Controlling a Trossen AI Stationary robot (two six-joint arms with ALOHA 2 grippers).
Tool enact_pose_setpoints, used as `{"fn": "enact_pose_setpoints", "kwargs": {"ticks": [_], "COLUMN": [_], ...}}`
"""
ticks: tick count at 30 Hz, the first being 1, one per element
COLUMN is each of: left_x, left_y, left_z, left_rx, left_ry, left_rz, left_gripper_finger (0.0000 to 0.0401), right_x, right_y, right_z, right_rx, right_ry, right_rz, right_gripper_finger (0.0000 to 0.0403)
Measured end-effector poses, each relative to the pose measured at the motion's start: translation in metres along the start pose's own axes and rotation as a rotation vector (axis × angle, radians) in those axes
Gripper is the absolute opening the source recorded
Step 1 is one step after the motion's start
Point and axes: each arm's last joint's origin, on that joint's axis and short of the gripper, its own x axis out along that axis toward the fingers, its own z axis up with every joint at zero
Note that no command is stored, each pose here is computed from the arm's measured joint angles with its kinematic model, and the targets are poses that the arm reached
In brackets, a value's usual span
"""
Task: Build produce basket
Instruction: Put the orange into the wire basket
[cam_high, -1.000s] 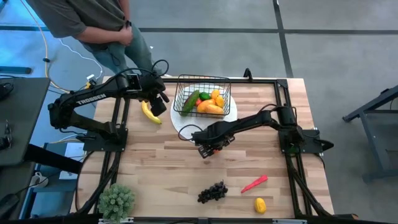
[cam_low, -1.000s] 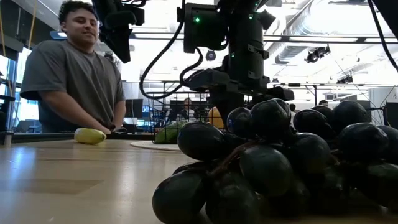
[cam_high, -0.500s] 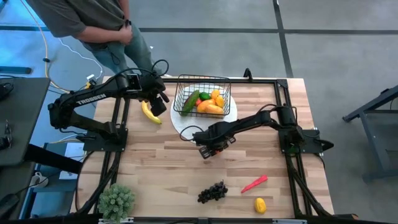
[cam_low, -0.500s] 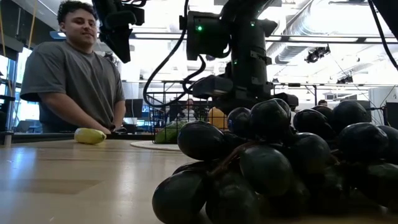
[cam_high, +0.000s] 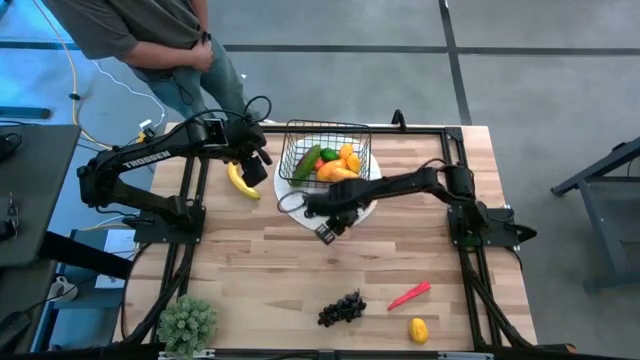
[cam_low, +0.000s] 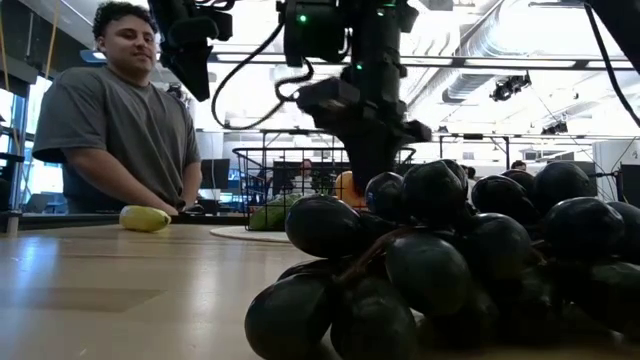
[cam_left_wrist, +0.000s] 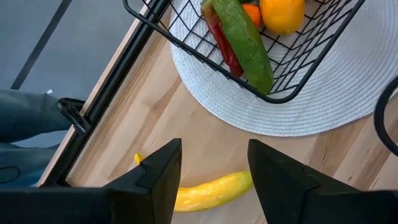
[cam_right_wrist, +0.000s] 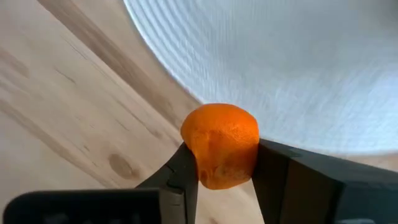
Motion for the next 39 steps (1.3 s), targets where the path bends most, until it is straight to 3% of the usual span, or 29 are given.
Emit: {"fn": "enact_pose_setpoints", "kwargs": {"ticks": [5,11,19,39], "left_x": [0.0,0.0,0.0,0.0], "left_y": [0.0,0.002,0.002,0.002], "left_z": [0.0,0.0,-0.006,-0.007], "left_rx": [-0.001,-0.094,-0.159,-0.47], "left_ry": [0.0,0.003,0.058,0.059], "left_rz": [0.001,0.024,0.036,0.049], "left_gripper_finger": [0.0199,0.0235,0.0245,0.0243], "right_x": [-0.03,-0.08,-0.12,-0.125], "right_y": [-0.004,-0.012,-0.048,-0.165], "right_z": [0.02,0.046,0.075,0.138], "right_rx": [-0.104,-0.21,-0.238,-0.262], "right_ry": [-0.053,-0.163,-0.263,-0.33], "right_rz": [0.041,0.1,0.079,-0.026], "right_gripper_finger": [0.0086,0.0086,0.0085,0.0085]}}
